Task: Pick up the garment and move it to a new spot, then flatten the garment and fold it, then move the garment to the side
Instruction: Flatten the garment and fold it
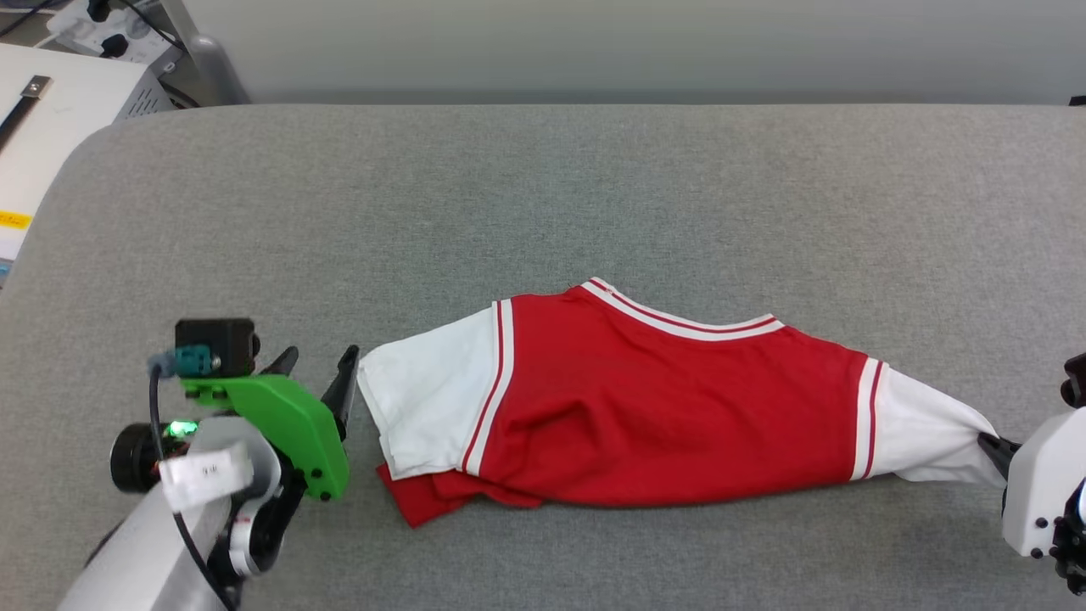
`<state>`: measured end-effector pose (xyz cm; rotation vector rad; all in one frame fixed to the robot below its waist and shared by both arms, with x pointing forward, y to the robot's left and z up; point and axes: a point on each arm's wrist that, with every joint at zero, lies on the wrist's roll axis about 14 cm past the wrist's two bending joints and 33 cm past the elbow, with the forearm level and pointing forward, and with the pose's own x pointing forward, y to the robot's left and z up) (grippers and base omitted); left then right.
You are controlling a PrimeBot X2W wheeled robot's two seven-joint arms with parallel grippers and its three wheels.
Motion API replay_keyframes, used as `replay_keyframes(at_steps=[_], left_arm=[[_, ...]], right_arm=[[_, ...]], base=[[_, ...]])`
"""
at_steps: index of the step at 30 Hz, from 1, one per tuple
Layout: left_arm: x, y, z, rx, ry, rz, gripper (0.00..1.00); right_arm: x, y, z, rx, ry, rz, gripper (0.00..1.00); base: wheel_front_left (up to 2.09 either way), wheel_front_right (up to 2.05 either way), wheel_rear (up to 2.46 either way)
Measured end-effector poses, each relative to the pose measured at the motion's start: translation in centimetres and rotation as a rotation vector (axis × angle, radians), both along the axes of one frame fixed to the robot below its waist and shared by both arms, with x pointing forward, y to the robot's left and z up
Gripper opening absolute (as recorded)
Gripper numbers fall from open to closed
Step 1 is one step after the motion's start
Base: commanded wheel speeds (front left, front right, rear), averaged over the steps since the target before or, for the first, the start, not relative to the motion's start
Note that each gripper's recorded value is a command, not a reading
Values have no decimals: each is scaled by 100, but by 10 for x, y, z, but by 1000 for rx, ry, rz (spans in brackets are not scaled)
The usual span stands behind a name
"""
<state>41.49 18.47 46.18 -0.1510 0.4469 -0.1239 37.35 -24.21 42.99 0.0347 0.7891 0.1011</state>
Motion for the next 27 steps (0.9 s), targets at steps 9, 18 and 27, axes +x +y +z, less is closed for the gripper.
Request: replay_keyframes(at_steps=[9,18,27], left_arm=[[10,-22,-68,45,381,-193,100],[15,-39,-107,117,572,-336,0],[35,-44,-86,156,376,-302,0]], right_arm=[[-4,10,-19,41,47,-17,0],[-14,4,-38,61,101,-62,0],[-2,10,-22,63,26,-38,0]], base=[[0,0,0],[0,0,0],[0,0,0]])
